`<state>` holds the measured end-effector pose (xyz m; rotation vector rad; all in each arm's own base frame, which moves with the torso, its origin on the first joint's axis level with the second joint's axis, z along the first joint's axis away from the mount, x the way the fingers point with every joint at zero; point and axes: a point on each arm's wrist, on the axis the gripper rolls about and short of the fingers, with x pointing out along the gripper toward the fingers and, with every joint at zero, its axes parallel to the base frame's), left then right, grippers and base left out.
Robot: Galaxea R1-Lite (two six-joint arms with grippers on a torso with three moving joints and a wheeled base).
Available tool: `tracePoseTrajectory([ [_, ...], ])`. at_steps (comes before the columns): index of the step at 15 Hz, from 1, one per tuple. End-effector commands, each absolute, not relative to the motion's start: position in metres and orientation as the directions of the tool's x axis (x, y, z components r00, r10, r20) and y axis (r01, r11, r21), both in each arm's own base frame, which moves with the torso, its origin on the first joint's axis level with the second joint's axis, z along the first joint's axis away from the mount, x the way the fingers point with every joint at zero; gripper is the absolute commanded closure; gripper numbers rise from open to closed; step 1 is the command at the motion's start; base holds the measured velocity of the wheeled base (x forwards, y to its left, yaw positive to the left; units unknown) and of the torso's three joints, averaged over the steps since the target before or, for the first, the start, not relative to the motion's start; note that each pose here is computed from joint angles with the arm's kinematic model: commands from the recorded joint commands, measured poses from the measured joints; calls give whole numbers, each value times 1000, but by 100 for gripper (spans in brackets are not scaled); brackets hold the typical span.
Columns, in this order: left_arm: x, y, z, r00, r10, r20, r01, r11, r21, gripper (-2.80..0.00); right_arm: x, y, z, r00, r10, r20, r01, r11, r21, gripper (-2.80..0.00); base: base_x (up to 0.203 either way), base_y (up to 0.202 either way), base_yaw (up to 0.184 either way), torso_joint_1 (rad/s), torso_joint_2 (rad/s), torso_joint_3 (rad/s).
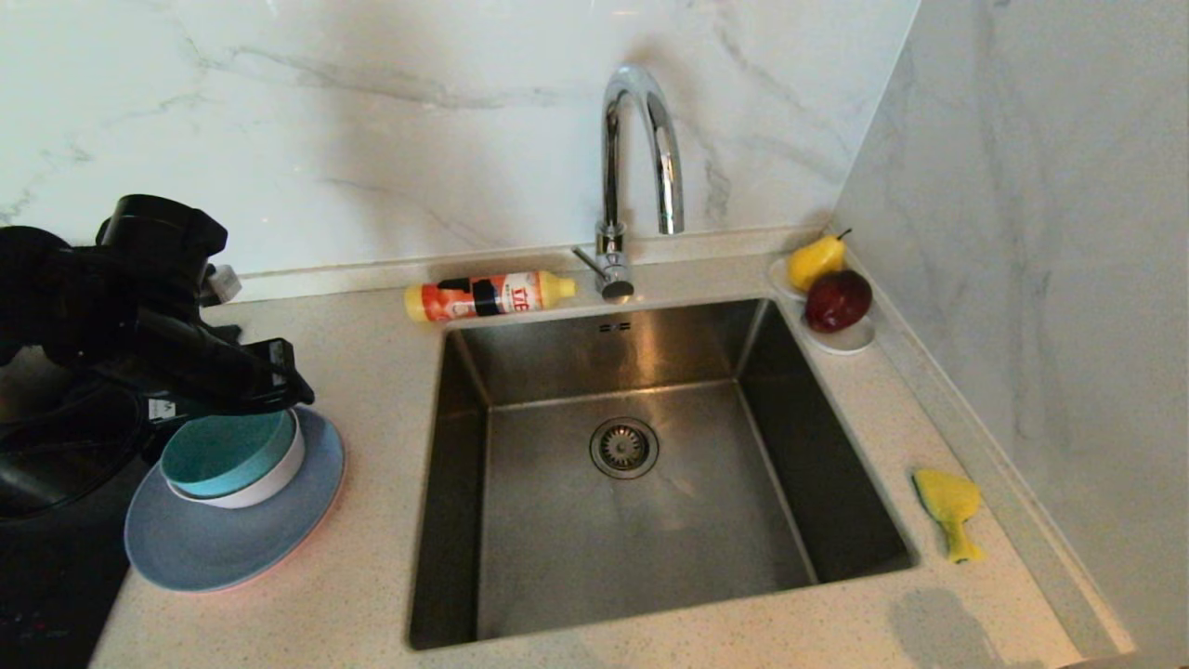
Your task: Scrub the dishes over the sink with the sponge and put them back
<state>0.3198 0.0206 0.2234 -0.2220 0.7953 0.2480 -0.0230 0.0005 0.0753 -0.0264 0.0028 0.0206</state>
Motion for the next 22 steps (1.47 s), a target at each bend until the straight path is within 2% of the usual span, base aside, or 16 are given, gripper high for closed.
tracePoseTrajectory([
  [1, 312, 20, 242, 718, 137, -683, -302, 945, -128, -280, -23, 1, 75, 1000, 21, -5, -22, 999, -28, 0, 0, 0, 0, 0, 0, 0],
  [3, 305, 20, 266, 768, 139, -625, -295, 943, -154, -280, -23, 1, 75, 1000, 21, -5, -22, 999, -28, 0, 0, 0, 0, 0, 0, 0],
  [4, 302, 20, 271, 780, 138, -610, -291, 943, -160, 0, -23, 1, 75, 1000, 21, -5, -22, 999, -28, 0, 0, 0, 0, 0, 0, 0],
  [7, 295, 17, 290, 843, 29, -538, -181, 956, -233, 0, -23, 1, 75, 1000, 21, -5, -21, 999, -28, 0, 0, 0, 0, 0, 0, 0],
  [10, 289, 12, 318, 929, -36, -369, -70, 961, -268, 0, -23, 1, 75, 1000, 21, -5, -21, 999, -27, 0, 0, 0, 0, 0, 0, 0],
  [13, 266, 3, 346, 970, -89, -224, 30, 966, -256, 0, -23, 1, 75, 1000, 21, -5, -22, 999, -28, 0, 0, 0, 0, 0, 0, 0],
  [15, 234, 2, 361, 982, -98, -162, 60, 973, -221, 0, -23, 1, 75, 1000, 21, -5, -22, 999, -28, 0, 0, 0, 0, 0, 0, 0],
  [17, 189, 3, 363, 992, -44, -119, 21, 983, -184, 0, -23, 1, 75, 1000, 20, -5, -20, 999, -28, 0, 0, 0, 0, 0, 0, 0],
  [22, 61, 3, 314, 996, 82, -25, -85, 989, -118, 0, -23, 1, 75, 1000, 21, -5, -21, 999, -28, 0, 0, 0, 0, 0, 0, 0],
])
